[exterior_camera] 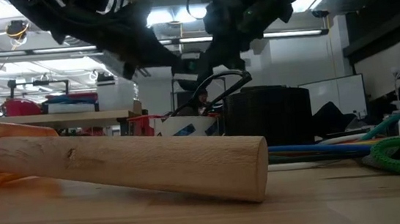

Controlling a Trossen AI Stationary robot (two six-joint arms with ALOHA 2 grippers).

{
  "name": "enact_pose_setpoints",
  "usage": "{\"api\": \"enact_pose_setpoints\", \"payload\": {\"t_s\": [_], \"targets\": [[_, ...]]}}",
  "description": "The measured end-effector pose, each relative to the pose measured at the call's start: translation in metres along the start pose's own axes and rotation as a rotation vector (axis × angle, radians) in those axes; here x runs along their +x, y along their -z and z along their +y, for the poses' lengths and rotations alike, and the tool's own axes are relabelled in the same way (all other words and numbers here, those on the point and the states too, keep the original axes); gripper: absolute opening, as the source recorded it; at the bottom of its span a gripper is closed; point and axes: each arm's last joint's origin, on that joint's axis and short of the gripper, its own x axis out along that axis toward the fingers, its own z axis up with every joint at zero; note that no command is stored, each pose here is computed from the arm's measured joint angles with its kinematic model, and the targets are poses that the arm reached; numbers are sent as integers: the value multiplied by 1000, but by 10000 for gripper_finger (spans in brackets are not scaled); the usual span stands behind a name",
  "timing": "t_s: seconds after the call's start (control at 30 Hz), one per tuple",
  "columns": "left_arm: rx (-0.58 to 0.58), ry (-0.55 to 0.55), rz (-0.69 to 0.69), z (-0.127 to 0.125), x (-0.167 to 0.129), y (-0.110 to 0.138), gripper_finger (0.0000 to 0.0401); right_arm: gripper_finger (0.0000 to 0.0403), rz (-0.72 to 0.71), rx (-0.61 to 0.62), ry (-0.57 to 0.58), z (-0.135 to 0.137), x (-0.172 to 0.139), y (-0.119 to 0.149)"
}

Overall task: Coil cords
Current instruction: Coil the green cable wire on the black spool

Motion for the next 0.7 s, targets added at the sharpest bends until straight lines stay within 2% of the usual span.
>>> {"api": "enact_pose_setpoints", "payload": {"t_s": [0.1, 0.47, 0.7], "targets": [[-4, 50, 51, -1, -2, 3, 1, 3, 8, -5, -37, 1, 0, 0], [-72, 193, 125, -5, -2, 6, 1, 3, 14, -163, -110, 4, 0, 1], [-57, 212, 127, -6, -3, 6, 1, 3, 13, -218, -153, 5, 0, 1]]}}
